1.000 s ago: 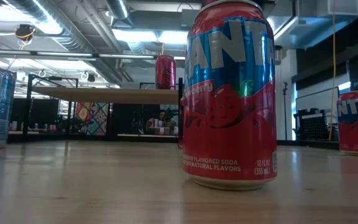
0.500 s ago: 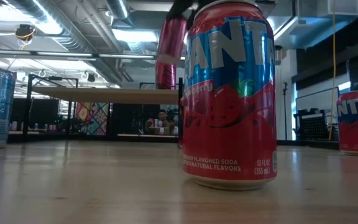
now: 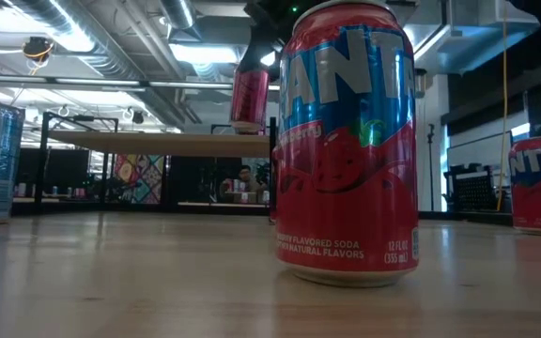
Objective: Place canned beverage on shelf
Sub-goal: Put the red-black soda can on the shelf aligned with the other red-black soda can, then put the bottom blue soda can on the shelf
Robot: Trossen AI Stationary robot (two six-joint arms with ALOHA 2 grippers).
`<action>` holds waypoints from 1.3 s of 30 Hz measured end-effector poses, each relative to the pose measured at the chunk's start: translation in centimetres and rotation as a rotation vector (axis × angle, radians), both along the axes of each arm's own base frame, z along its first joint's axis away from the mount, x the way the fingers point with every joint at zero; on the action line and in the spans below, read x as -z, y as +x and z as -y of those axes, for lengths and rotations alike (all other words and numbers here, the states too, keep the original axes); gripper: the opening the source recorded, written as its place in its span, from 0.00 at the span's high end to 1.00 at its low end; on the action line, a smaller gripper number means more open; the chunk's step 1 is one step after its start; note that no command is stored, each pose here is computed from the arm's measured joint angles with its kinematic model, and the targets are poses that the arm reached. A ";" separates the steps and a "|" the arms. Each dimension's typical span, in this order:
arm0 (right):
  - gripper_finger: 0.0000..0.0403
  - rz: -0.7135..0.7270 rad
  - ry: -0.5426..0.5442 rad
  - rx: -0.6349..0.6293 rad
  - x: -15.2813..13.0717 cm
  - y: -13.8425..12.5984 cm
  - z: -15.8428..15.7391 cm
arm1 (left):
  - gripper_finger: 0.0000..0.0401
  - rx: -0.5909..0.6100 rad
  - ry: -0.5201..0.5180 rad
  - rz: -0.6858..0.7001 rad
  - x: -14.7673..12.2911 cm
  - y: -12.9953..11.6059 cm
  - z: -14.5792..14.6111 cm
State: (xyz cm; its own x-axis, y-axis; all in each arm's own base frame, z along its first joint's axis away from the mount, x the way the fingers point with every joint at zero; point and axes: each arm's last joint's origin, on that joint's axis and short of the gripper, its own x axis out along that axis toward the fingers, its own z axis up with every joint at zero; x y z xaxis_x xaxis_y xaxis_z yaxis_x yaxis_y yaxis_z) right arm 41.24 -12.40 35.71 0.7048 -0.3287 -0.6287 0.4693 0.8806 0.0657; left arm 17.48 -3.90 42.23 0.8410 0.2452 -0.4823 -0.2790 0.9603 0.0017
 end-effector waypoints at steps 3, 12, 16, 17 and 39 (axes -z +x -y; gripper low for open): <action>0.36 -0.023 0.002 0.000 0.8 0.5 0.1 | 0.48 -0.008 0.005 0.002 0.0 0.0 0.0; 0.36 -0.029 -0.028 0.008 1.3 0.9 0.5 | 0.48 -0.010 0.006 0.004 0.0 0.0 0.0; 0.31 -0.036 -0.036 0.000 1.4 0.9 0.5 | 0.48 -0.010 0.006 0.004 0.0 0.0 0.0; 0.27 -0.037 -0.037 -0.001 1.4 0.9 0.5 | 0.48 -0.009 0.006 0.004 0.0 0.0 0.0; 0.02 -0.025 -0.009 -0.155 -6.0 -6.1 -5.0 | 0.48 -0.011 0.000 -0.012 0.1 -0.1 0.0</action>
